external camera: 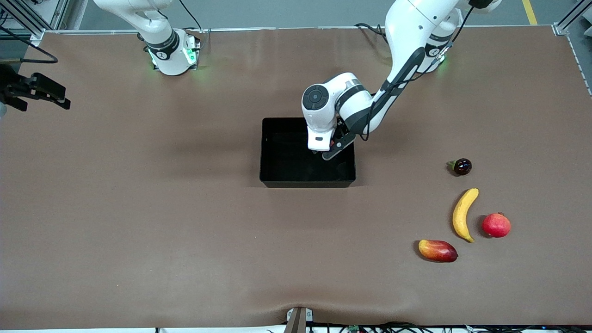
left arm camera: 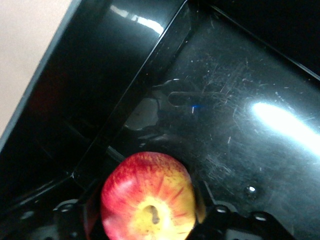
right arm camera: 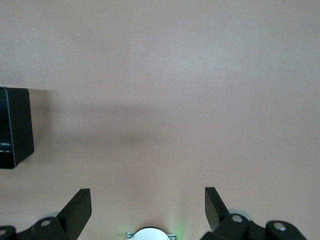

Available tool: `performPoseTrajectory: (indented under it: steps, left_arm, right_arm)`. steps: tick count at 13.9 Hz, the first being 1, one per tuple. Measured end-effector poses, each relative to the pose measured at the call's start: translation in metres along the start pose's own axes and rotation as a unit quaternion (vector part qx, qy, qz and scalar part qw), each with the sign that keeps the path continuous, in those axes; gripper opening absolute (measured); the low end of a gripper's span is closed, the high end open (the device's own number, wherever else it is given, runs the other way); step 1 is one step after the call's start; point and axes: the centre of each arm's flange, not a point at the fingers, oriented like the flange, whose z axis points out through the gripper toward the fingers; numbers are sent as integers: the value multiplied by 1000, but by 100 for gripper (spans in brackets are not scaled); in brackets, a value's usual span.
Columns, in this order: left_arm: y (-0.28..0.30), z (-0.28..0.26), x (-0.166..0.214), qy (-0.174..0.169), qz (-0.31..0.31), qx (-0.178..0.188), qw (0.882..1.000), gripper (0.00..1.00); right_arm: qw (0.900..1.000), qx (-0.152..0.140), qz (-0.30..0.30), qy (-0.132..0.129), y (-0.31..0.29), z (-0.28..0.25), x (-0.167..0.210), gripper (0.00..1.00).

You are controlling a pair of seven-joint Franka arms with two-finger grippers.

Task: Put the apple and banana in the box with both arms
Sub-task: 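Open the left gripper to drop the apple into the tray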

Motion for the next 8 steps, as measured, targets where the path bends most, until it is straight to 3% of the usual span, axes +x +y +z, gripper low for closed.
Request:
performPoseTrajectory:
  steps: [1, 2, 8]
  left_arm:
    - [1, -1, -1, 0, -7, -1, 1000, 97]
    - [1, -3, -1, 0, -15, -3, 1000, 100]
    - [3, -82, 13, 28, -39, -38, 998, 100]
  right_arm:
    - [1000, 1, -2, 4, 3, -1, 0, 100]
    - [1000, 2, 0, 6, 8, -1, -1, 100]
    - [1000, 6, 10, 6, 27, 0, -3, 100]
